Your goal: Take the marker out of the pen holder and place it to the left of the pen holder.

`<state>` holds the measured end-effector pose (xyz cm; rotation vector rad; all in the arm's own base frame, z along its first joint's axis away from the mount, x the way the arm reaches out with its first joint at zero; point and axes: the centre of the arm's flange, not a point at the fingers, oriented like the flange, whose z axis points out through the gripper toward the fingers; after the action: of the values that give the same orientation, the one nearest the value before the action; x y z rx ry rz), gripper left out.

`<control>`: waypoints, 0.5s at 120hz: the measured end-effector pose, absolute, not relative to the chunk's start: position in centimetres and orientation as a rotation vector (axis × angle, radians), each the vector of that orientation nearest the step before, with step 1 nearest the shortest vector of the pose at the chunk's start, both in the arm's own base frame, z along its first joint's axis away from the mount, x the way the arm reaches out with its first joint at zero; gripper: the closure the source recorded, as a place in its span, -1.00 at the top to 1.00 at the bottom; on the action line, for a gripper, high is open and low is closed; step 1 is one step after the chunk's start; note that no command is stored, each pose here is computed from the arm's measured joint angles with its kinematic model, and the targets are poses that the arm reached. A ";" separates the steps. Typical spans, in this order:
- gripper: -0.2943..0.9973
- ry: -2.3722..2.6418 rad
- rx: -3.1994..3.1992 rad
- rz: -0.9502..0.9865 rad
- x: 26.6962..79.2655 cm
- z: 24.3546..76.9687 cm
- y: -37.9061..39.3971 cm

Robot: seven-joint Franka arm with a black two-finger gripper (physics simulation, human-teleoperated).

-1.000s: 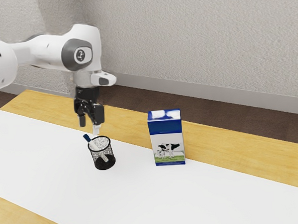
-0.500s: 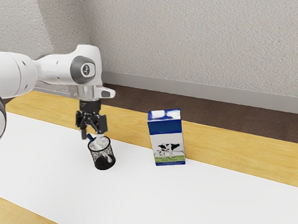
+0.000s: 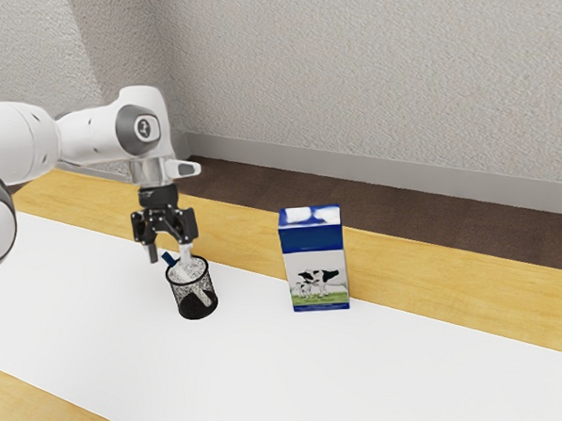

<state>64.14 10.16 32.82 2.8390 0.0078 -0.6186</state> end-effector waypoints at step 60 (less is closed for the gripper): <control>-0.12 0.174 2.788 -0.564 64.2 32.9 12.1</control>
<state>64.18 12.11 32.93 2.7885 0.1737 -0.5635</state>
